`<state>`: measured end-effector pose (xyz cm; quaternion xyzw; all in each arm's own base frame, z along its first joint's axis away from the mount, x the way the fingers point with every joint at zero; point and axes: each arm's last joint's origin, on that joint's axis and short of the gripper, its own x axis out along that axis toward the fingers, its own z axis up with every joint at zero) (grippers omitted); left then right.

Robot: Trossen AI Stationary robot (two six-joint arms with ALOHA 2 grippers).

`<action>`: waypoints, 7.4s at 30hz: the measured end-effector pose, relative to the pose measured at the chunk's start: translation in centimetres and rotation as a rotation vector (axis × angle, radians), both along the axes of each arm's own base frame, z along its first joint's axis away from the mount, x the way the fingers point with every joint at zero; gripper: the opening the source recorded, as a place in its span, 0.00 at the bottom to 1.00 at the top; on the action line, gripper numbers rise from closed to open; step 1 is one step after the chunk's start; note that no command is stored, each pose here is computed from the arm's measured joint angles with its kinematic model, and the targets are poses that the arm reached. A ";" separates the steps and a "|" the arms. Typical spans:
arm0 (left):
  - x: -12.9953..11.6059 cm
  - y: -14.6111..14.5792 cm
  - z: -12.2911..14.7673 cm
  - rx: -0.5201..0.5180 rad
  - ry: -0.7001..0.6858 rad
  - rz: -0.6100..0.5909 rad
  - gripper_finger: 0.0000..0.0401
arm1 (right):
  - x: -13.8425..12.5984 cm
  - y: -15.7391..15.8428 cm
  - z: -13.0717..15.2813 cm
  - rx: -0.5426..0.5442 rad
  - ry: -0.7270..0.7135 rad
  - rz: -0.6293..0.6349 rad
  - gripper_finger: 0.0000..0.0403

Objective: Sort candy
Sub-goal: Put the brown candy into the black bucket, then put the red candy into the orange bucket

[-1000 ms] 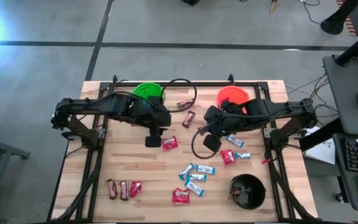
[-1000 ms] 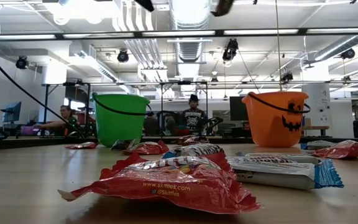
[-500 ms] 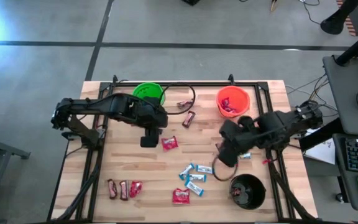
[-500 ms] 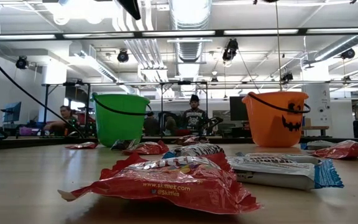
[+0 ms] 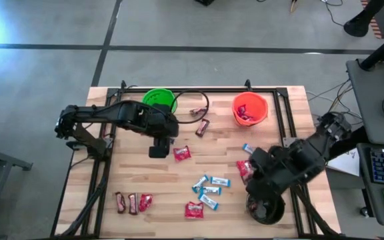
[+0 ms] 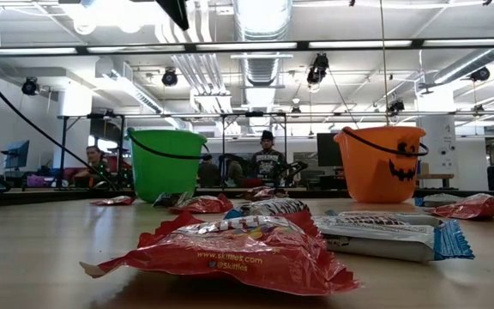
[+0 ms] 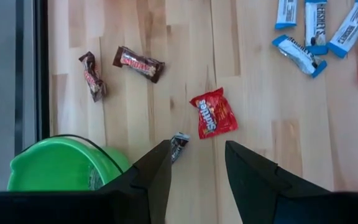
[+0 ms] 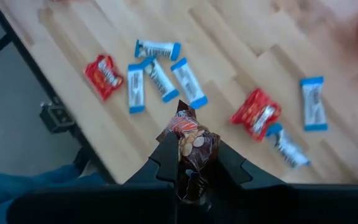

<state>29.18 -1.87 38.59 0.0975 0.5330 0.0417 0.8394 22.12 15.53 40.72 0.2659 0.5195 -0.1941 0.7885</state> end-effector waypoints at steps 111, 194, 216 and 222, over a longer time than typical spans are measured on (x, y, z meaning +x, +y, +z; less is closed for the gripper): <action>-6.1 0.6 2.7 -0.067 0.020 0.198 0.33 | 3.6 -8.5 -9.0 -0.258 0.370 -0.044 0.31; -6.7 0.6 2.6 -0.056 0.045 0.189 0.33 | 1.9 -10.7 -18.9 0.150 0.291 -0.204 0.48; -6.7 0.6 2.6 -0.046 0.048 0.168 0.33 | 0.9 -9.1 -23.0 0.188 0.324 -0.470 0.48; -6.7 0.6 2.6 -0.047 0.048 0.168 0.33 | 1.2 -8.9 -23.5 0.197 0.324 -0.469 0.48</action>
